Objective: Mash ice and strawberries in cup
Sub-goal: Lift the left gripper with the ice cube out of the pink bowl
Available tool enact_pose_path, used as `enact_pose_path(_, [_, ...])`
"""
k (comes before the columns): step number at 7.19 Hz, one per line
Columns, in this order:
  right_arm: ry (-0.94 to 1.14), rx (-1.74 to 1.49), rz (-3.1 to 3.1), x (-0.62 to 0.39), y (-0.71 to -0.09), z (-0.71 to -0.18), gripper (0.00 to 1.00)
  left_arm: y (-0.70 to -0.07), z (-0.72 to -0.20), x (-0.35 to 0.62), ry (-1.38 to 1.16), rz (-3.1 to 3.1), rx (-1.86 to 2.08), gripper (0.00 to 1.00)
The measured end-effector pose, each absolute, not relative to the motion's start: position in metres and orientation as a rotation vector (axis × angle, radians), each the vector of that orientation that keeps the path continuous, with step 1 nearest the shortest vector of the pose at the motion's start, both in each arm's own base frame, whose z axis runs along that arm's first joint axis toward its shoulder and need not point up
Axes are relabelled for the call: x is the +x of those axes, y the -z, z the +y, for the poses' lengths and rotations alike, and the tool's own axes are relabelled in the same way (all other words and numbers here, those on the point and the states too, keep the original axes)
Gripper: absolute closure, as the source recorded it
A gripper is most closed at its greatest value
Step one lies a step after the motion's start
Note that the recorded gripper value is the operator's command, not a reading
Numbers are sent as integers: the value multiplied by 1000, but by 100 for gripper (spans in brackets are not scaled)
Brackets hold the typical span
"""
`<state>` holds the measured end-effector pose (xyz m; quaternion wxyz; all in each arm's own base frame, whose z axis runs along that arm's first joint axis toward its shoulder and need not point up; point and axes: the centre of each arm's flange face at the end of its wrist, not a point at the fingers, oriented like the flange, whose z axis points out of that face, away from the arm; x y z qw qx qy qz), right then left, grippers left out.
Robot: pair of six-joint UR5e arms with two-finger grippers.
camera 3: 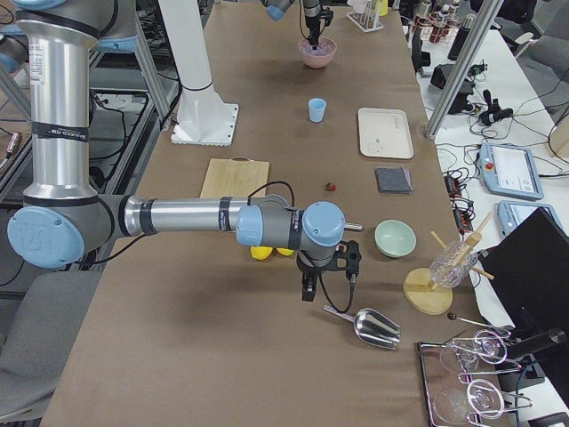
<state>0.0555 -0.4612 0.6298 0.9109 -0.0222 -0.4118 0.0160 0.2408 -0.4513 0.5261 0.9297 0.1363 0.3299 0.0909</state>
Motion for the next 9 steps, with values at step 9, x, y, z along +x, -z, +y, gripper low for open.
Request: enact_pose_path(9, [-29, -40, -849, 55, -627, -464, 0, -528, -452, 252, -200, 674, 273, 59])
